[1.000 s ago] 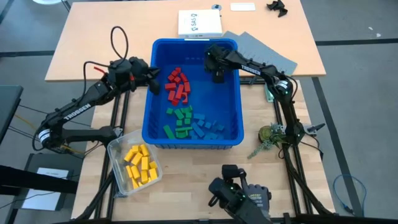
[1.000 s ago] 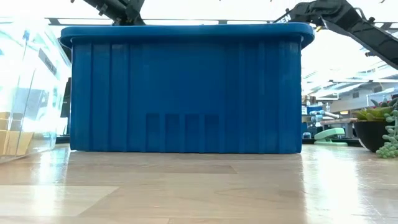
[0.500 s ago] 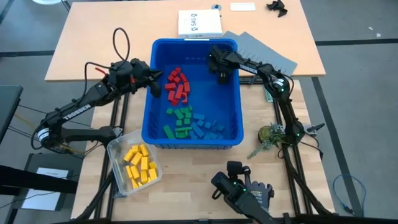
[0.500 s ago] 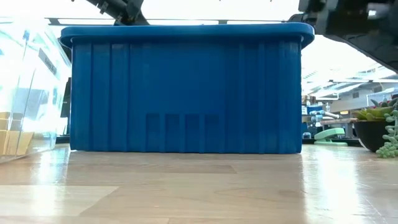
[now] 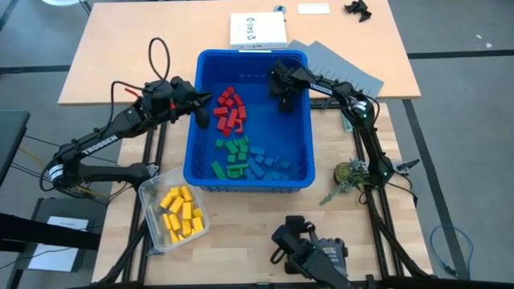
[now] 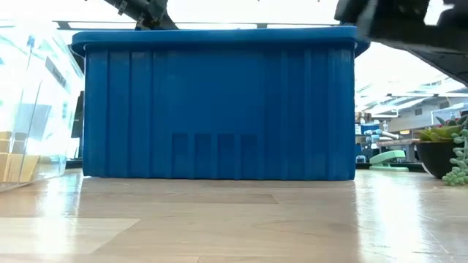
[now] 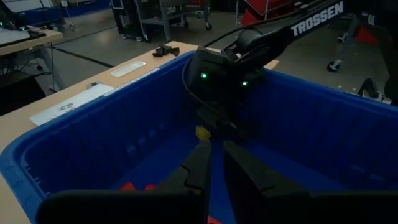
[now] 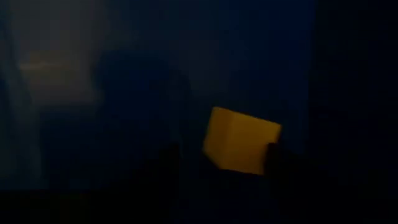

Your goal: Sort Items/Unsort Items

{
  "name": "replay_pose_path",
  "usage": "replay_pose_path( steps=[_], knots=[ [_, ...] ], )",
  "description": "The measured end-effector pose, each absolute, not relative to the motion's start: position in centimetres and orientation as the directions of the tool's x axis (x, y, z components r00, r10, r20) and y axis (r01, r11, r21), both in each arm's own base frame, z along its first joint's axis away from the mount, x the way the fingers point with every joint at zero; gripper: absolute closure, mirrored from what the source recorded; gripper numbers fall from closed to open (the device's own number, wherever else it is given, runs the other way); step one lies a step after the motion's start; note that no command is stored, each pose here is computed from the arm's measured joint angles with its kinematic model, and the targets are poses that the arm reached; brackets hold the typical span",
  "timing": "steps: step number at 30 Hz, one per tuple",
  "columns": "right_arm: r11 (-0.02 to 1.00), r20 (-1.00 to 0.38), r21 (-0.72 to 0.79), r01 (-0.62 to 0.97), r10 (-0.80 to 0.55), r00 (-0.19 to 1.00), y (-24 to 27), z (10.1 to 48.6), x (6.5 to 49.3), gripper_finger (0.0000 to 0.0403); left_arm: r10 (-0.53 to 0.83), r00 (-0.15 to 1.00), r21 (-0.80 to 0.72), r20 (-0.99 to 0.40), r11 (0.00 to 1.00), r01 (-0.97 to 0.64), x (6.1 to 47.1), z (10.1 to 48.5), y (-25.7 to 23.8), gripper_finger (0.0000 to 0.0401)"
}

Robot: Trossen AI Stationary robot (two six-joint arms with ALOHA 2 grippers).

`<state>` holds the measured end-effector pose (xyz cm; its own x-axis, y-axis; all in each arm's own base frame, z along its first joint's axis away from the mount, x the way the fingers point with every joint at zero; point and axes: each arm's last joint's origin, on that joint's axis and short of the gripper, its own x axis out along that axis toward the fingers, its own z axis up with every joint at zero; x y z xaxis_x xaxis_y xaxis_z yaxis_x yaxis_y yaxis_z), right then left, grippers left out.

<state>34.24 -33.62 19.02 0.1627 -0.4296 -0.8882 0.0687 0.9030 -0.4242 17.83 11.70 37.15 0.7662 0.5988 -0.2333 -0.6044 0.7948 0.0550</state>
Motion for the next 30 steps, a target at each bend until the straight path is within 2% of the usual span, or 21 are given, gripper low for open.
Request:
replay_pose_path(
  steps=[4, 8, 10, 13, 16, 24, 30],
  knots=[
    [0.947, -0.905, -0.319, 0.024, -0.312, 0.290, -31.8, 19.9, 35.4, 0.0174, 0.599, 0.766, 0.062, -0.232, 0.795, -0.603, 17.8, 37.2, 11.7, 0.0350],
    [0.958, -0.908, -0.286, -0.002, -0.270, 0.322, -30.4, 20.4, 36.2, 0.0174, 0.599, 0.766, 0.062, -0.231, 0.795, -0.603, 17.8, 37.2, 11.7, 0.0350],
    [0.956, -0.903, -0.289, 0.051, -0.290, 0.317, -30.1, 20.9, 36.4, 0.0174, 0.600, 0.767, 0.061, -0.228, 0.795, -0.603, 17.8, 37.2, 11.7, 0.0351],
    [0.948, -0.892, -0.240, 0.211, -0.301, 0.337, -30.5, 21.7, 36.2, 0.0174, 0.600, 0.767, 0.061, -0.226, 0.795, -0.604, 17.8, 37.2, 11.7, 0.0351],
    [0.948, -0.886, -0.181, 0.260, -0.272, 0.375, -31.5, 22.1, 35.4, 0.0168, 0.600, 0.768, 0.061, -0.225, 0.795, -0.604, 17.9, 37.2, 11.7, 0.0351],
    [0.977, -0.871, -0.210, 0.033, -0.203, 0.447, -32.5, 20.4, 34.9, 0.0123, 0.600, 0.768, 0.054, -0.224, 0.794, -0.605, 17.9, 37.2, 11.7, 0.0351],
    [0.967, -0.850, -0.256, 0.019, -0.234, 0.471, -32.5, 18.8, 34.9, 0.0116, 0.600, 0.767, 0.041, -0.227, 0.793, -0.608, 17.9, 37.0, 11.7, 0.0351]
  ],
)
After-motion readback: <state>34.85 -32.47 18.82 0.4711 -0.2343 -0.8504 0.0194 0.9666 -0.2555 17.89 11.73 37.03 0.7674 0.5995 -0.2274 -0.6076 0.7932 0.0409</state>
